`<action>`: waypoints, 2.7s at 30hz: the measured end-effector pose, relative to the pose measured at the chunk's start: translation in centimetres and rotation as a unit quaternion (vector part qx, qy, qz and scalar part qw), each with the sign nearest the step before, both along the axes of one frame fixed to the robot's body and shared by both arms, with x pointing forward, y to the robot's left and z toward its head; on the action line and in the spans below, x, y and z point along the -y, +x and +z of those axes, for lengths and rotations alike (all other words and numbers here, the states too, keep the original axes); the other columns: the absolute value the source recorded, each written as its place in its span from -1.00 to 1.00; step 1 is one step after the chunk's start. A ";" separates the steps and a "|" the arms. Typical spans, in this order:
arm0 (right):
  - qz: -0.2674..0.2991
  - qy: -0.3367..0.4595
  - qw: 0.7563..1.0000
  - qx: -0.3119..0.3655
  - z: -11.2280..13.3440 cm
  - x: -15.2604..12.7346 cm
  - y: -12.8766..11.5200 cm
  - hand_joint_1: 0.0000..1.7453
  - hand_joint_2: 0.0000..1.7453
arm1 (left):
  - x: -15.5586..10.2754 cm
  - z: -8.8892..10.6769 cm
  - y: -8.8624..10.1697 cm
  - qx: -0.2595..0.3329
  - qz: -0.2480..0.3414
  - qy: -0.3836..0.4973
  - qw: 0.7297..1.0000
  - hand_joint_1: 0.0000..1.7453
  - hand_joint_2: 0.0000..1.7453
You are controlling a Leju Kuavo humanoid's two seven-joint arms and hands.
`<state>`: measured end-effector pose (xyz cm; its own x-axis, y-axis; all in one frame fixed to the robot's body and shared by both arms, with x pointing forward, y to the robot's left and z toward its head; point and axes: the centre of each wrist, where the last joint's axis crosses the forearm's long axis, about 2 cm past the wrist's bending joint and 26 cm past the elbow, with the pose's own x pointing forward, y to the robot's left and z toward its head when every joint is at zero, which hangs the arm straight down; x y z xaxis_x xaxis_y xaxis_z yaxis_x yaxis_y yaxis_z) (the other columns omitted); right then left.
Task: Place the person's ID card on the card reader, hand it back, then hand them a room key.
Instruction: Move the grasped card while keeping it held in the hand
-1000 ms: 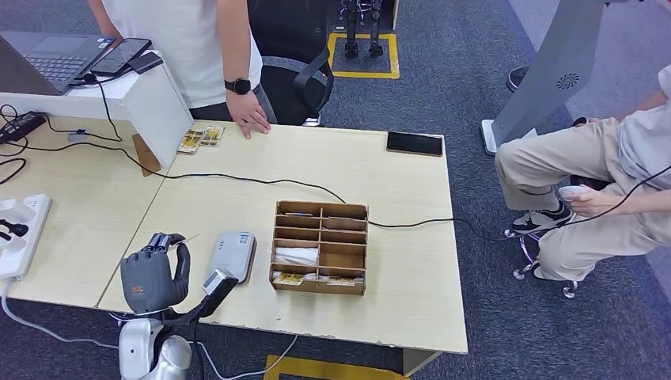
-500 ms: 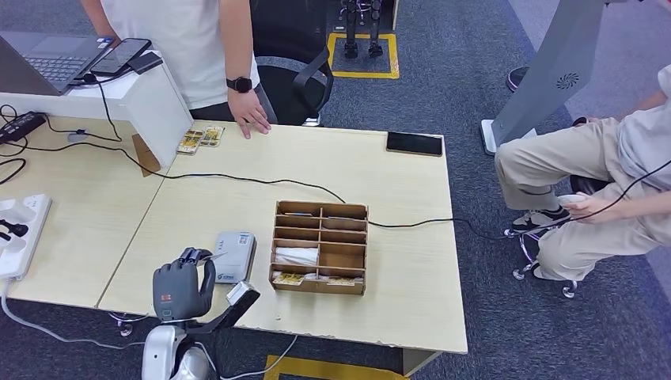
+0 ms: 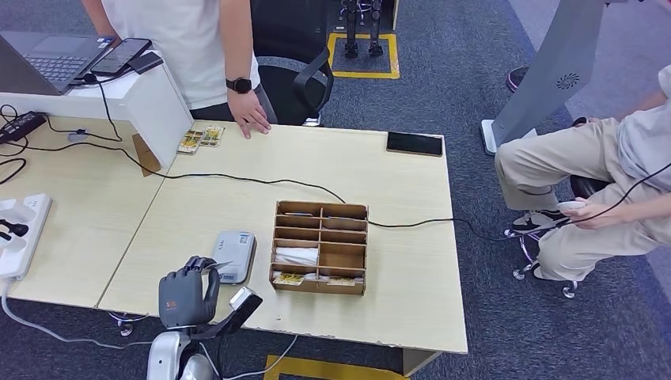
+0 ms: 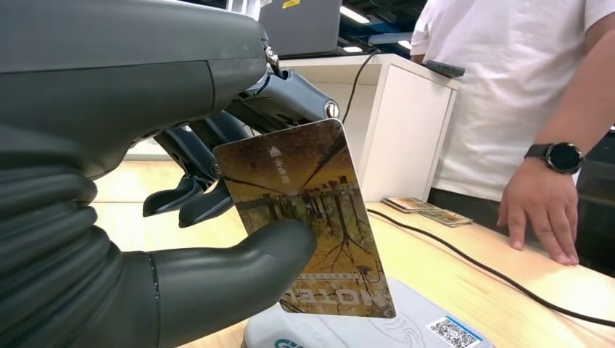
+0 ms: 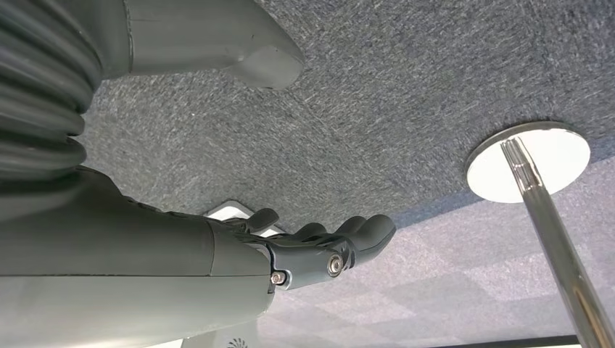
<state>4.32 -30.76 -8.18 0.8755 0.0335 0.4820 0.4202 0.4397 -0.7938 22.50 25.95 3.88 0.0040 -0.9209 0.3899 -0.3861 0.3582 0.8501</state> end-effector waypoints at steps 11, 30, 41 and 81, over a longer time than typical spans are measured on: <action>0.003 0.000 1.000 -0.002 0.0 0.0 0.0 -1.00 1.00 | -0.2 -0.2 -0.2 -0.009 0.010 -0.001 1.000 1.00 1.00; 0.017 -0.003 1.000 -0.005 0.0 0.0 0.1 -1.00 1.00 | 0.0 -0.5 -0.2 -0.024 0.019 0.004 1.000 1.00 1.00; 0.022 0.000 1.000 -0.005 -0.1 -0.1 0.1 -1.00 1.00 | 0.3 -0.4 0.3 -0.034 0.024 0.012 0.999 1.00 1.00; 0.004 0.007 1.000 0.006 -0.2 -0.4 0.1 -1.00 1.00 | 1.8 -0.9 1.3 -0.072 0.042 0.013 0.996 1.00 1.00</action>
